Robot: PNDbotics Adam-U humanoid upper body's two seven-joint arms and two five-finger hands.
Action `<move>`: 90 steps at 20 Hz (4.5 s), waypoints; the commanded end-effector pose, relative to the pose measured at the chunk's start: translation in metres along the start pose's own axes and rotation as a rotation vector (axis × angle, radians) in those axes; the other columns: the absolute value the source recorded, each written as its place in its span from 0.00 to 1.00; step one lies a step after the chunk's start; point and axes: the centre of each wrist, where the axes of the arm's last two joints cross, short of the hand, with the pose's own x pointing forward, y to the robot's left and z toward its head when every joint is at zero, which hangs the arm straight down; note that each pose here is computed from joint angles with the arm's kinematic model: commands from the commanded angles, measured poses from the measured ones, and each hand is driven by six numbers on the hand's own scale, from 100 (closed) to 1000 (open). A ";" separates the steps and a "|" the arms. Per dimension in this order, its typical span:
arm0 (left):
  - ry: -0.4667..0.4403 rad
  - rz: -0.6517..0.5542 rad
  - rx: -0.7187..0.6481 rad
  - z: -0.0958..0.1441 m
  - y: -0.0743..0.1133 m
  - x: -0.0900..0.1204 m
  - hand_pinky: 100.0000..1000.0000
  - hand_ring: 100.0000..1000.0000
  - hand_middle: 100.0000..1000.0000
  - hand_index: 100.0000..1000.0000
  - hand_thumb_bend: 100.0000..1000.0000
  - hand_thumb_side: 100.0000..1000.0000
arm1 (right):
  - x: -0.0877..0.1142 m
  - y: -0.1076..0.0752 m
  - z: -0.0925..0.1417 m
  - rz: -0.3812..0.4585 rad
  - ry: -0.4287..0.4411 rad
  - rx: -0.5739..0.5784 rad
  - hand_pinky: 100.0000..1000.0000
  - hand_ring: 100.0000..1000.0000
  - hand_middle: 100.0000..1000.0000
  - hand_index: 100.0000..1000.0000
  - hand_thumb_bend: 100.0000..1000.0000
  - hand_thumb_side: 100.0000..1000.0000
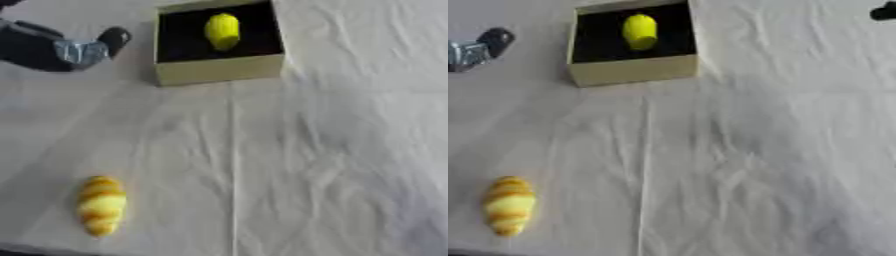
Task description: Pick up objects on the table and place them in the box.
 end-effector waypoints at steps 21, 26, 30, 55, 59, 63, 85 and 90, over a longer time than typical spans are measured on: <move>-0.078 0.015 -0.334 0.061 -0.063 0.002 0.84 0.88 0.80 0.89 0.29 0.55 | 0.004 -0.006 0.000 0.027 -0.006 -0.001 0.83 0.61 0.64 0.75 0.00 0.57; -0.051 -0.003 -0.449 0.061 -0.072 0.005 0.84 0.89 0.81 0.89 0.32 0.59 | 0.004 -0.005 0.001 0.024 -0.003 -0.004 0.83 0.61 0.64 0.75 0.00 0.58; -0.029 0.029 -0.551 0.065 -0.086 0.011 0.84 0.89 0.81 0.89 0.32 0.60 | 0.004 -0.005 0.001 0.020 0.002 -0.007 0.83 0.61 0.64 0.75 0.00 0.58; 0.135 -0.077 -0.599 0.059 -0.104 0.021 0.82 0.86 0.77 0.86 0.33 0.29 | 0.002 -0.001 0.006 0.001 0.033 -0.016 0.84 0.61 0.64 0.75 0.00 0.61; 0.137 -0.081 -0.612 0.058 -0.108 0.023 0.80 0.82 0.73 0.77 0.32 0.24 | 0.002 0.000 0.005 -0.001 0.032 -0.019 0.84 0.61 0.64 0.75 0.00 0.61; 0.136 -0.079 -0.624 0.058 -0.111 0.025 0.77 0.78 0.68 0.69 0.29 0.17 | 0.002 0.000 0.005 -0.002 0.033 -0.020 0.84 0.61 0.64 0.75 0.00 0.61; 0.061 -0.217 0.025 0.002 0.020 0.003 0.67 0.66 0.55 0.53 0.00 0.00 | 0.003 -0.005 0.005 0.022 0.025 0.002 0.84 0.61 0.64 0.75 0.00 0.60; 0.042 -0.227 0.127 -0.031 0.060 0.020 0.66 0.65 0.54 0.52 0.00 0.00 | 0.004 -0.004 0.002 0.016 0.016 0.015 0.84 0.61 0.64 0.75 0.00 0.60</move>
